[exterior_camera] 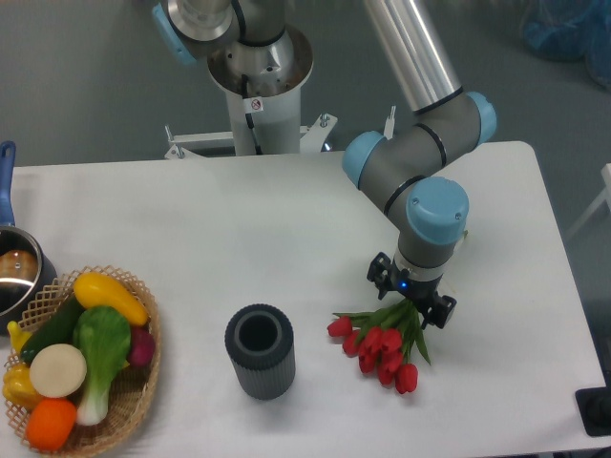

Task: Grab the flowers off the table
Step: 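Close the gripper around the tulip stems, then lift the gripped tulips up off the table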

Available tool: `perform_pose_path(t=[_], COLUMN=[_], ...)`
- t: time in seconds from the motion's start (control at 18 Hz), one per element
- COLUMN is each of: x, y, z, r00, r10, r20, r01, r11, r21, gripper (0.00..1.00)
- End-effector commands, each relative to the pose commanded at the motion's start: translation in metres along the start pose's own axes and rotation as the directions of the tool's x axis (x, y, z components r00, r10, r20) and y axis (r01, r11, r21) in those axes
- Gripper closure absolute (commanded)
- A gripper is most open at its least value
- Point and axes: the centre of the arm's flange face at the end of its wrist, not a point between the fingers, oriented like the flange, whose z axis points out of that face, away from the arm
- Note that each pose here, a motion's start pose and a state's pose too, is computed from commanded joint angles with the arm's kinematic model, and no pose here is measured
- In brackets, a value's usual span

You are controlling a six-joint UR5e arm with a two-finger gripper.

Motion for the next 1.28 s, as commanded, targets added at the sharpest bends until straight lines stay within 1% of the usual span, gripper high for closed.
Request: perform_pose_path(t=[0.11, 0.28, 0.33, 0.5, 0.72, 0.83, 1.0, 1.11, 1.28], x=[0.001, 0.0, 0.0, -0.004, -0.013, -0.024, -0.032, -0.036, -0.041], y=[0.0, -0.001, -0.001, -0.002, 0.006, 0.003, 0.001, 0.002, 0.002], z=[-0.001, -0.01, -0.014, -0.028, -0.042, -0.066, -0.076, -0.083, -0.096], r00=[1.0, 0.999, 0.998, 0.992, 0.989, 0.984, 0.985, 0.98, 0.979], r10=[-0.001, -0.036, -0.054, -0.116, -0.13, -0.135, -0.142, -0.166, -0.17], r20=[0.003, 0.022, 0.027, 0.052, 0.076, 0.113, 0.102, 0.115, 0.109], r01=[0.001, 0.036, 0.054, 0.115, 0.129, 0.132, 0.14, 0.164, 0.169], r11=[1.0, 0.999, 0.999, 0.993, 0.991, 0.991, 0.99, 0.986, 0.985], r21=[-0.005, 0.002, 0.005, 0.015, 0.021, 0.032, 0.023, 0.023, 0.018], gripper=[0.62, 0.96, 1.0, 1.0, 1.0, 1.0, 1.0, 1.0, 1.0])
